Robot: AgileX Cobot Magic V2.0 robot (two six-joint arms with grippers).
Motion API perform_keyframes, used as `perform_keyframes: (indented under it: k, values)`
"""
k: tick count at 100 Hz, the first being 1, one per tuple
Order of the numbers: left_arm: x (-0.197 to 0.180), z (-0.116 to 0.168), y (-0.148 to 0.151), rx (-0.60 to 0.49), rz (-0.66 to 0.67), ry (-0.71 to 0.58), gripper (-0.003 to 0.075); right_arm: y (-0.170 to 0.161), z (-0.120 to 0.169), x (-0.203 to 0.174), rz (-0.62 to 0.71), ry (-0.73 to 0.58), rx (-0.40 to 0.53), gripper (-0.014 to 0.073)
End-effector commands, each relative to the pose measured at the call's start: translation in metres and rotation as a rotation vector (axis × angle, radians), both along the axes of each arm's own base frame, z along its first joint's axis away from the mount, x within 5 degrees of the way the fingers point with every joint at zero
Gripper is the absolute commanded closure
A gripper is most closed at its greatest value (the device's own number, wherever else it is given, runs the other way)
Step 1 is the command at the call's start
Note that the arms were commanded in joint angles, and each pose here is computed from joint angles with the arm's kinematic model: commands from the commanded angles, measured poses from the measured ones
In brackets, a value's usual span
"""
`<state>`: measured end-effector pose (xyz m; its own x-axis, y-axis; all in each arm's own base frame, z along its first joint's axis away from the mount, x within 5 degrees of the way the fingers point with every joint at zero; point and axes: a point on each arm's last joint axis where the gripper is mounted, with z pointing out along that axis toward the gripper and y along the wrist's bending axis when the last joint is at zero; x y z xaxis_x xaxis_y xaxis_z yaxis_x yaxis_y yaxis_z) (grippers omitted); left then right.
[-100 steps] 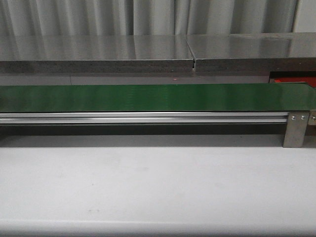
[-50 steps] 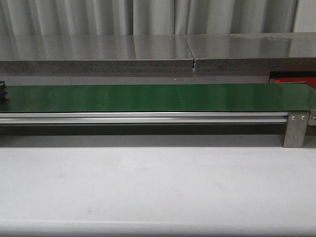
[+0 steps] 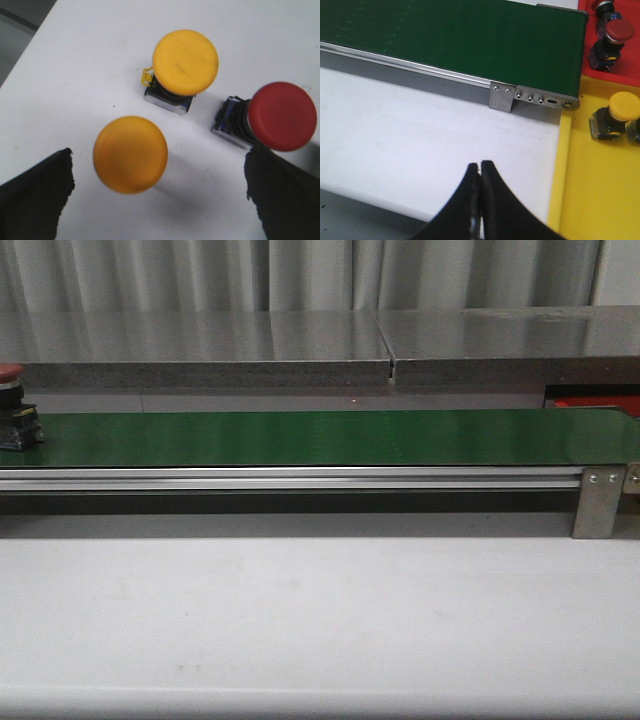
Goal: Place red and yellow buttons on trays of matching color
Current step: 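Grasp a yellow push-button from the cluster with the left gripper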
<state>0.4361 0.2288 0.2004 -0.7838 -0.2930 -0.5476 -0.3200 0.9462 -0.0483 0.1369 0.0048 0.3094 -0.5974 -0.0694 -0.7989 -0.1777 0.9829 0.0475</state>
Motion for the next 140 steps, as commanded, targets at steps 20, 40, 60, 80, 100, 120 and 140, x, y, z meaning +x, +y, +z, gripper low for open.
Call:
perform_keyframes:
  k: [20, 40, 60, 80, 100, 120, 140]
  values:
    - [0.016, 0.027, 0.011, 0.061, 0.003, -0.109, 0.0080, 0.000, 0.013, 0.002, -0.016, -0.081, 0.009, 0.0713]
    - [0.019, 0.025, 0.012, 0.064, 0.005, -0.115, 0.0142, 0.000, 0.013, 0.002, -0.016, -0.081, 0.009, 0.0713]
    - [0.019, 0.024, 0.013, 0.064, 0.005, -0.113, 0.0456, 0.000, 0.013, 0.002, -0.016, -0.081, 0.009, 0.0713]
    - [0.018, 0.038, 0.011, 0.061, -0.001, -0.122, 0.0705, 0.000, 0.013, 0.002, -0.016, -0.081, 0.009, 0.0713]
    - [0.005, 0.091, -0.003, 0.027, -0.006, -0.205, 0.0739, 0.000, 0.013, 0.002, -0.016, -0.081, 0.009, 0.0713]
    - [-0.018, 0.160, -0.037, -0.045, -0.056, -0.316, 0.0739, 0.000, 0.013, 0.002, -0.016, -0.081, 0.009, 0.0713]
    - [-0.032, 0.194, -0.080, -0.034, -0.141, -0.351, 0.0739, 0.000, 0.013, 0.002, -0.016, -0.081, 0.009, 0.0713]
